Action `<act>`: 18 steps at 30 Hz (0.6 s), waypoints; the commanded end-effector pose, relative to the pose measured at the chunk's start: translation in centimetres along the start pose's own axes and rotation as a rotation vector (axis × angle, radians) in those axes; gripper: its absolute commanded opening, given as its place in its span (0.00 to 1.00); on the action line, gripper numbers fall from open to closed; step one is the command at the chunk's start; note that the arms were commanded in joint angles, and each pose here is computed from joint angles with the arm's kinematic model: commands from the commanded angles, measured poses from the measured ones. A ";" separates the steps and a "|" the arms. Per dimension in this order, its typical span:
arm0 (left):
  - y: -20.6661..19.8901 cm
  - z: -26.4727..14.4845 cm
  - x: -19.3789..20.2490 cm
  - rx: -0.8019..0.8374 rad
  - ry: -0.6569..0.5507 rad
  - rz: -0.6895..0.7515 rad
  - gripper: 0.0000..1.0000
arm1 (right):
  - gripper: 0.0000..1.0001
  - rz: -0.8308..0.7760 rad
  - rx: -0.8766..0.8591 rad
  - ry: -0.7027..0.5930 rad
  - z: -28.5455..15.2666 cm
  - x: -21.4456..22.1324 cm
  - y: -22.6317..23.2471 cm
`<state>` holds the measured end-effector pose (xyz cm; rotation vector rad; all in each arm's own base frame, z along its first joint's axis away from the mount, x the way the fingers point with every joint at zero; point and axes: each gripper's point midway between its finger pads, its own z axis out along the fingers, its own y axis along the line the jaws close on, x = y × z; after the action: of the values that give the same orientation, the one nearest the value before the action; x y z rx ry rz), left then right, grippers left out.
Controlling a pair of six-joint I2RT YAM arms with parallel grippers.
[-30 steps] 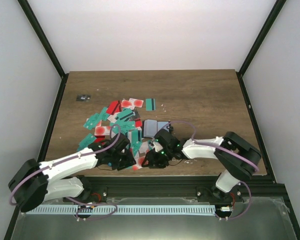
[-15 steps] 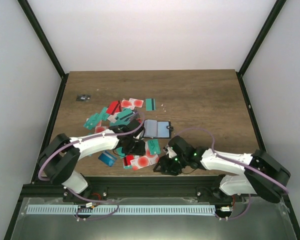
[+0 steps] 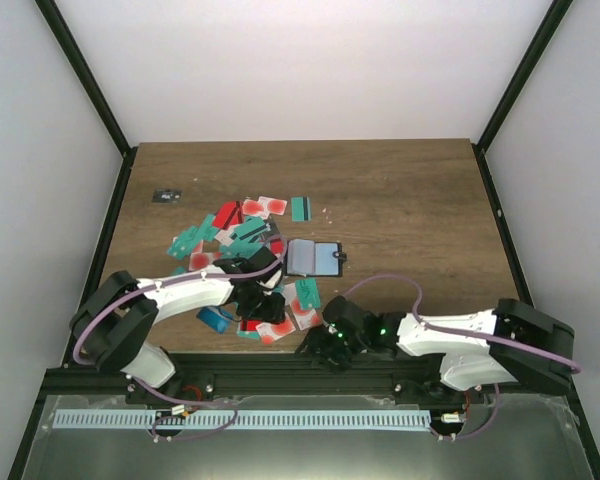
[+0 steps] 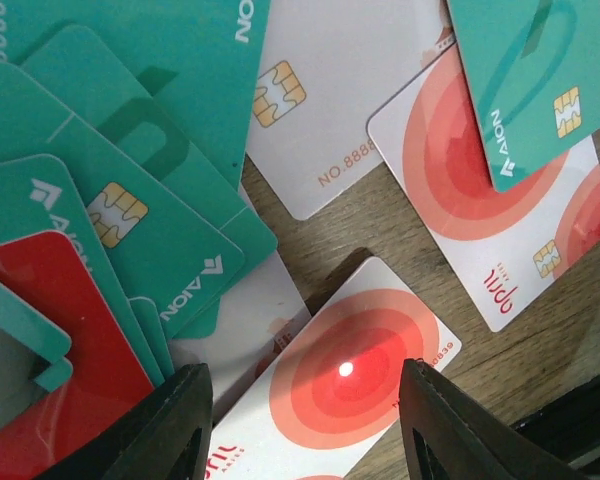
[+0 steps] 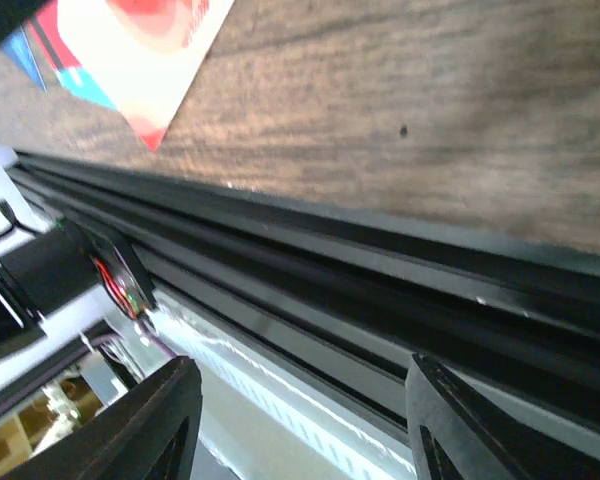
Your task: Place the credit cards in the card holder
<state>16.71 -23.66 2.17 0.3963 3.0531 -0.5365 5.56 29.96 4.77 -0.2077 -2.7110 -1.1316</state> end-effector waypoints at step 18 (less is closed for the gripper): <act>0.2 0.3 5.8 0.134 0.125 -0.064 0.51 | 0.56 0.248 -0.148 -0.216 5.7 -3.8 3.9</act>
<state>13.05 -22.85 2.27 0.3480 3.0953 -0.7308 7.69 35.03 1.71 -0.6178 -2.6781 -1.1976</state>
